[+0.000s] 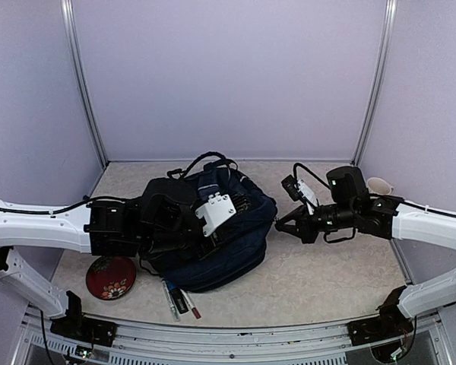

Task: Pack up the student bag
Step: Zip the student bag into the largest pocket of the bag.

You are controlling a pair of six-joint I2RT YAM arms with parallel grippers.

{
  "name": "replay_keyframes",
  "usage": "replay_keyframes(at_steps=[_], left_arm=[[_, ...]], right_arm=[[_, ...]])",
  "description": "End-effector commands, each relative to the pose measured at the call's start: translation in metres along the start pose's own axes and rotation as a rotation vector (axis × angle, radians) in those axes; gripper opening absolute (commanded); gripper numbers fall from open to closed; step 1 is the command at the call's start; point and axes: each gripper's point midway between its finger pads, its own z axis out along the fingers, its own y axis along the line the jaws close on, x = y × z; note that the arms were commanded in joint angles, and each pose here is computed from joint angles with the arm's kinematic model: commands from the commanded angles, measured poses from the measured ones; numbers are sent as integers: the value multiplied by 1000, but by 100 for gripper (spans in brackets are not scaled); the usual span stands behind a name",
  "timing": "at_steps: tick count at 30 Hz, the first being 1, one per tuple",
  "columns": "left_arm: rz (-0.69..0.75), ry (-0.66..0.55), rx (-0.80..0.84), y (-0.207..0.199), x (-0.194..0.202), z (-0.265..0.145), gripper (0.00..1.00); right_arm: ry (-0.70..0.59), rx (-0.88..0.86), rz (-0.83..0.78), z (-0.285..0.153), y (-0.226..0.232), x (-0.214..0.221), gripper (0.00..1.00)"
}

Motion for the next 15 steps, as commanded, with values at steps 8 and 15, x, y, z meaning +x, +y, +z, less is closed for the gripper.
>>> replay_keyframes(at_steps=[8,15], left_arm=[[157,-313,113,1,-49,-86,0],[190,-425,147,6,-59,-98,0]], right_arm=[[129,201,96,15,-75,29,0],[118,195,102,34,-93,28,0]])
